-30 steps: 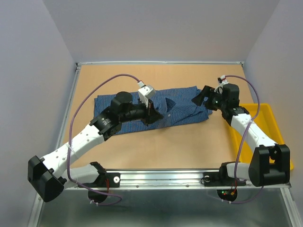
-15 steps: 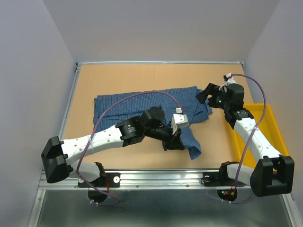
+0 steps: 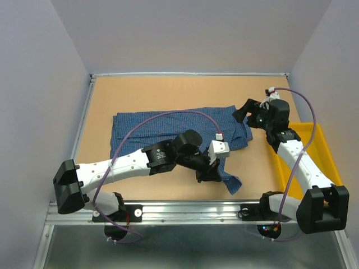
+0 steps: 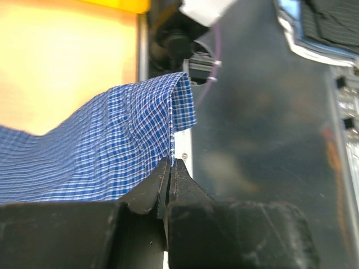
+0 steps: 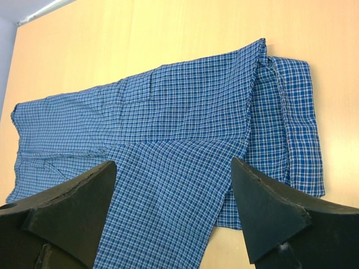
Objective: Fold and stack the long sleeve shirts
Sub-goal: Fold the shirt
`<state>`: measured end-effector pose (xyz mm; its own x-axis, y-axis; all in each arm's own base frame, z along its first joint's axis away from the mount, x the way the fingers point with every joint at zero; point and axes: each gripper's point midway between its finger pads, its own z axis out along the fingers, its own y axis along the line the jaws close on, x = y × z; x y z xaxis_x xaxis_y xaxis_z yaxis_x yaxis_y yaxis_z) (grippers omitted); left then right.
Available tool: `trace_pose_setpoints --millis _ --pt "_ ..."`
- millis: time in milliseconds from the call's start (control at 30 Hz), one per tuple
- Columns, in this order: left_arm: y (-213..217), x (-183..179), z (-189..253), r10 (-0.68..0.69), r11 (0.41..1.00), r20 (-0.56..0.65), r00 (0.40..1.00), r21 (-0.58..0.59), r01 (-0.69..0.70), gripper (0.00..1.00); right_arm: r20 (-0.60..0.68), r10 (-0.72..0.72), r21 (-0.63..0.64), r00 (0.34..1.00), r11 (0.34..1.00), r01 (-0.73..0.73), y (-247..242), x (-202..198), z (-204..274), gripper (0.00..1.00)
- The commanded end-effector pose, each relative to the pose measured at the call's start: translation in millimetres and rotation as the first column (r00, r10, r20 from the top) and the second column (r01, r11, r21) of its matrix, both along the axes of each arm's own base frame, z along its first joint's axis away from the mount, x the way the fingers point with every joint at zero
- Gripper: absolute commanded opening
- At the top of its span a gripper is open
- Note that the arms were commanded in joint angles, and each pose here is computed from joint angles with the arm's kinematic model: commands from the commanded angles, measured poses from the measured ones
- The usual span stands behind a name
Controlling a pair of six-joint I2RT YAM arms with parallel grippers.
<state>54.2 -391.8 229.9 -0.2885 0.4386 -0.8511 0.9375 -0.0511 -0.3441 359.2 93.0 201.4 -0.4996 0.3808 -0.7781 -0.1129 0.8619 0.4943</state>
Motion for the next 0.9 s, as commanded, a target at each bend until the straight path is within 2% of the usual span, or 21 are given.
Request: trace_pose_setpoints --millis 0,100,233,267,333,367,433,500,567,600,633,700,733,867 --pt "-12.9 53.1 30.9 0.181 0.981 0.059 0.982 -0.075 -0.177 0.00 0.068 0.011 -0.003 0.998 1.000 -0.011 2.6 2.3 26.6 0.88" --pt "-10.9 90.6 42.9 0.295 0.951 0.045 0.954 -0.114 -0.288 0.00 0.068 0.024 -0.008 0.997 1.000 -0.024 4.0 1.6 25.8 0.88" --pt "7.7 150.8 63.3 0.476 0.867 0.011 0.879 -0.174 -0.467 0.00 0.053 0.047 -0.008 0.997 0.999 -0.047 7.2 0.8 21.3 0.88" --pt "20.4 174.6 68.2 0.551 0.819 -0.012 0.834 -0.184 -0.544 0.00 0.043 0.056 -0.006 0.997 0.998 -0.056 8.6 0.9 18.0 0.88" --pt "32.4 197.2 74.8 0.611 0.769 -0.037 0.791 -0.207 -0.604 0.00 0.035 0.067 -0.005 0.997 0.998 -0.067 10.3 1.0 15.0 0.88" --pt "47.1 218.7 75.3 0.678 0.708 -0.075 0.731 -0.201 -0.677 0.00 0.027 0.078 -0.004 0.997 0.997 -0.078 11.9 1.1 12.0 0.88" --pt "70.3 246.1 72.0 0.746 0.631 -0.105 0.657 -0.204 -0.749 0.00 0.016 0.092 -0.002 0.996 0.996 -0.092 14.0 1.6 8.2 0.88" --pt "90.5 265.1 62.8 0.807 0.541 -0.158 0.569 -0.188 -0.820 0.00 0.006 0.106 -0.003 0.994 0.994 -0.106 15.7 1.8 4.6 0.88" --pt "109.5 278.4 53.7 0.837 0.486 -0.190 0.513 -0.174 -0.857 0.00 0.000 0.130 0.007 0.992 0.991 -0.130 19.7 1.3 3.3 0.88" --pt "129.5 292.3 51.8 0.868 0.421 -0.210 0.451 -0.170 -0.891 0.00 -0.010 0.140 0.007 0.990 0.990 -0.140 21.1 1.9 -0.6 0.88" --pt "142.2 296.6 37.3 0.881 0.381 -0.245 0.404 -0.137 -0.914 0.00 -0.016 0.150 0.009 0.989 0.989 -0.149 22.4 1.9 -2.7 0.88" --pt "162.4 301.0 32.2 0.893 0.329 -0.277 0.356 -0.139 -0.934 0.00 -0.025 0.170 0.016 0.985 0.985 -0.170 25.5 0.9 -5.7 0.88" --pt "180.9 306.7 20.3 0.905 0.278 -0.299 0.304 -0.128 -0.952 0.00 -0.035 0.176 0.019 0.984 0.984 -0.176 26.1 1.6 -9.0 0.88" --pt "211.8 311.2 5.5 0.918 0.212 -0.313 0.245 -0.135 -0.968 0.00 -0.063 0.225 0.030 0.972 0.974 -0.223 35.9 1.7 -18.5 0.87"
